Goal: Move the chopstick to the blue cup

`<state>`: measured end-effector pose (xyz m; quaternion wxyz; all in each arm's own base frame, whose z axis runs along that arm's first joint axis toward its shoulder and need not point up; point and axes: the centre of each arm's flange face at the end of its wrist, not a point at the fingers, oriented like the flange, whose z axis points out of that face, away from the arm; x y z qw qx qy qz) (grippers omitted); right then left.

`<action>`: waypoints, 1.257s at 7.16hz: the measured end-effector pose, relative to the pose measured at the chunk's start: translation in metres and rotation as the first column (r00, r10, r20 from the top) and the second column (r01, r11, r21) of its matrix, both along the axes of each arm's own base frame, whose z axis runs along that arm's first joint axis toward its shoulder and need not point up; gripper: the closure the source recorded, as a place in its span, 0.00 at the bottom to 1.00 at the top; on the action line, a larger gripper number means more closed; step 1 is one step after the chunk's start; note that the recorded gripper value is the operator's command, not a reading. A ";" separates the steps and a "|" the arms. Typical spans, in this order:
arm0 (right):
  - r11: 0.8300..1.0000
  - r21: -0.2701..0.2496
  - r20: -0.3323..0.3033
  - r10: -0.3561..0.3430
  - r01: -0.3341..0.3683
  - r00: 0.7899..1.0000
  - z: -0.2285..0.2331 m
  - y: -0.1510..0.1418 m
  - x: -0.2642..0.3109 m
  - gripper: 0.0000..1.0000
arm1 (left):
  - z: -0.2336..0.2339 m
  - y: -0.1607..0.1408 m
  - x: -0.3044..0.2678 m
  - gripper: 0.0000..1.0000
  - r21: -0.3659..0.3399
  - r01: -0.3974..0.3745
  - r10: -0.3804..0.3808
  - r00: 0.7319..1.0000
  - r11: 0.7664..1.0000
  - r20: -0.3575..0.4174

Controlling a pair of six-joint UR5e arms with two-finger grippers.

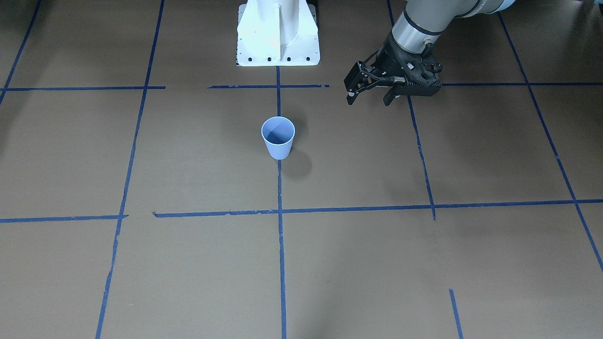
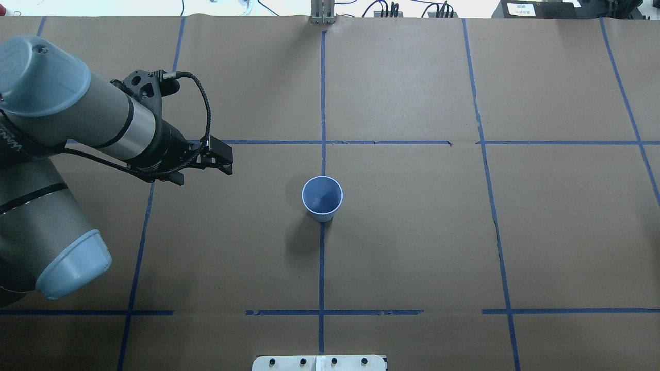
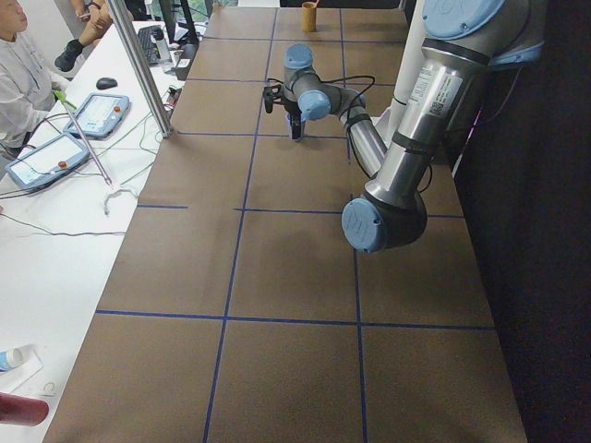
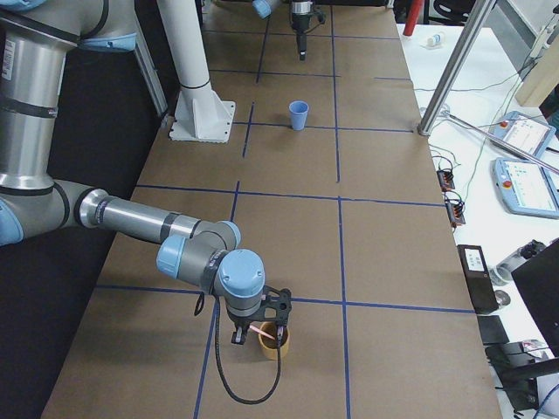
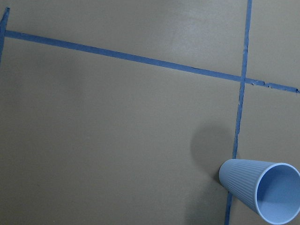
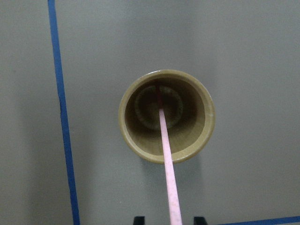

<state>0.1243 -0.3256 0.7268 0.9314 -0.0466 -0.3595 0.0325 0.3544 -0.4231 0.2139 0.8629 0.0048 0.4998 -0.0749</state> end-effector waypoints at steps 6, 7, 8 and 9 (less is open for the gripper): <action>0.997 0.072 -0.008 0.017 -0.016 1.000 -0.034 -0.006 0.009 0.97 | -0.004 0.002 -0.003 0.00 0.002 0.005 -0.005 1.000 1.000 -0.008; 0.995 0.091 -0.012 0.035 -0.034 0.999 -0.048 -0.004 0.015 0.97 | -0.005 0.003 -0.004 0.00 0.004 0.006 -0.006 1.000 1.000 -0.010; 0.994 0.099 -0.013 0.057 -0.055 0.998 -0.072 -0.001 0.022 0.97 | -0.006 0.004 -0.005 0.00 0.005 0.007 -0.007 1.000 1.000 -0.013; 0.992 0.095 -0.014 0.082 -0.080 0.997 -0.106 0.004 0.031 0.97 | -0.007 0.004 -0.006 0.00 0.007 0.008 -0.008 1.000 1.000 -0.015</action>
